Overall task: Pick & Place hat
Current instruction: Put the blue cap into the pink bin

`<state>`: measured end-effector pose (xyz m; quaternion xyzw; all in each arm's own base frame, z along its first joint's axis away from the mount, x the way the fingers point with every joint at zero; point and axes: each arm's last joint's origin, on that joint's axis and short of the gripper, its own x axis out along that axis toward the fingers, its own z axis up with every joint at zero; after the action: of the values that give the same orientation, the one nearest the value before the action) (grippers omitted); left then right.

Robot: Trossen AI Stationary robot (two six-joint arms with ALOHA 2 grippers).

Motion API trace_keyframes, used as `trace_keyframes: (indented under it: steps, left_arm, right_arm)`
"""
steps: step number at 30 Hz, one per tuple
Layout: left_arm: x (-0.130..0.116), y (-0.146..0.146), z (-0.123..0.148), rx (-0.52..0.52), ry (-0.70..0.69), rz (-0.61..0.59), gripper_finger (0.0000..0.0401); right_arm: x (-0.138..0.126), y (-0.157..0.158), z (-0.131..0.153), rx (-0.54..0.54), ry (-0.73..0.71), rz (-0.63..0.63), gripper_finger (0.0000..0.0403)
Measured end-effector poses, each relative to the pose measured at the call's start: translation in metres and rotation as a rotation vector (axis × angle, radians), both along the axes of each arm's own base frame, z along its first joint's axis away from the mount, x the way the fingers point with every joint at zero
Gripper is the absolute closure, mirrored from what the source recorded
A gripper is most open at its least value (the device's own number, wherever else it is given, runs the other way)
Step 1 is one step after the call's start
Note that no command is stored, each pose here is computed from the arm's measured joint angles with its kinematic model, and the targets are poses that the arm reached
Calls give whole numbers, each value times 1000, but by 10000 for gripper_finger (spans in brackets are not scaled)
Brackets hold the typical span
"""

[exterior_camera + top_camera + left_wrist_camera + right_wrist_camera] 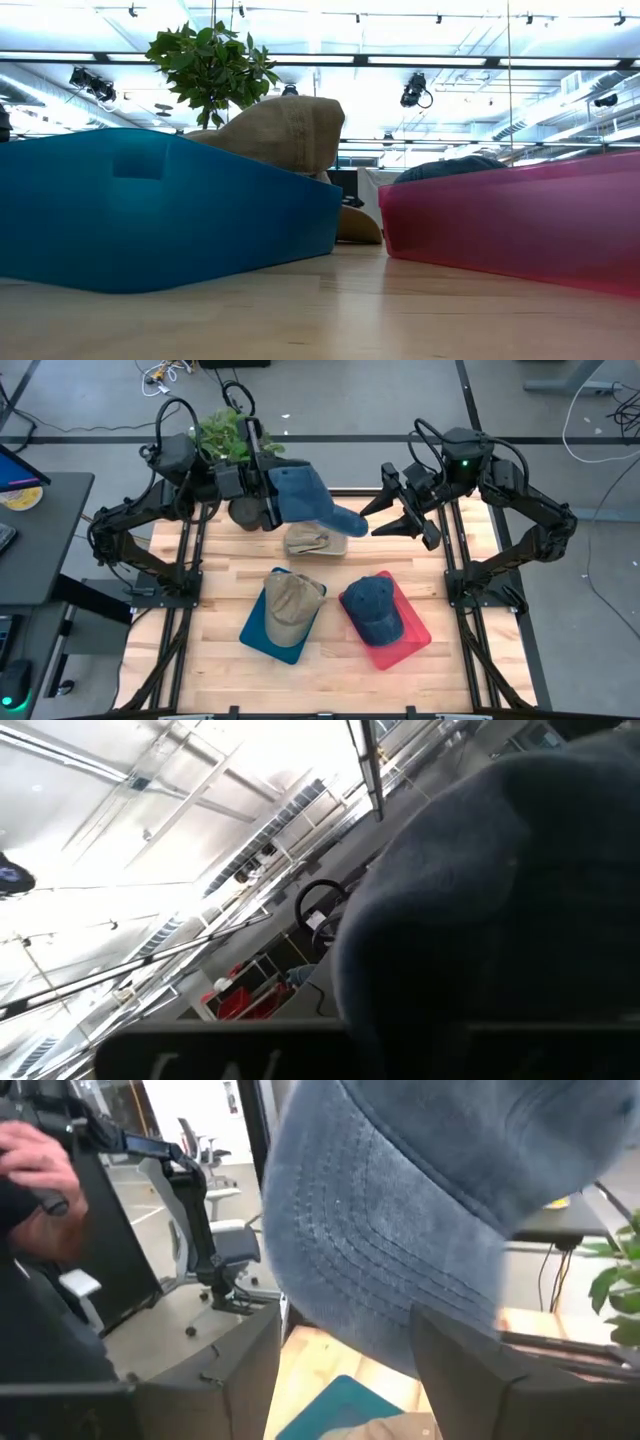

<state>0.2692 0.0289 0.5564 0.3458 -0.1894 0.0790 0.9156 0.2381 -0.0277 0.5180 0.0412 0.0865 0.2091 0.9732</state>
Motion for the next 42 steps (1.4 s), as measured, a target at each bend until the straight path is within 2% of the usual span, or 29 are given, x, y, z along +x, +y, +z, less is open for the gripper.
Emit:
trace_keyframes:
  steps: [5, 11, 17, 20, 25, 30, 33, 36, 39, 42]
  left_arm:
    - [0, 0, 0, -4, -3, 3, 397]
    - [-1, 0, 2, -11, -19, 0, 397]
    - [-1, 3, 3, -27, -42, 98, 397]
    - [-2, 3, 3, -42, -47, 108, 397]
    - [-2, 3, 5, -82, -71, 88, 397]
    - [2, 4, 3, -101, -60, 79, 397]
    - [1, 4, 3, -101, -62, 78, 397]
    - [1, 4, 3, -102, -56, 79, 397]
    - [2, 4, 2, -102, -48, 79, 397]
    - [3, 4, -1, -105, -14, 81, 391]
  right_arm:
    - [1, -1, 2, 21, -7, -27, 173]
    - [4, -5, 0, -96, -30, -153, 144]
    - [3, -5, -4, -141, -7, -151, 109]
    - [1, -5, -5, -166, 5, -166, 98]
    - [6, -4, -1, -224, -48, -265, 96]
    - [16, -3, 5, -238, -133, -291, 109]
    - [20, -4, 3, -263, -140, -304, 128]
    - [22, -5, 0, -274, -114, -319, 174]
    - [22, -5, -1, -270, -96, -319, 253]
    - [22, -5, -2, -273, -94, -319, 356]
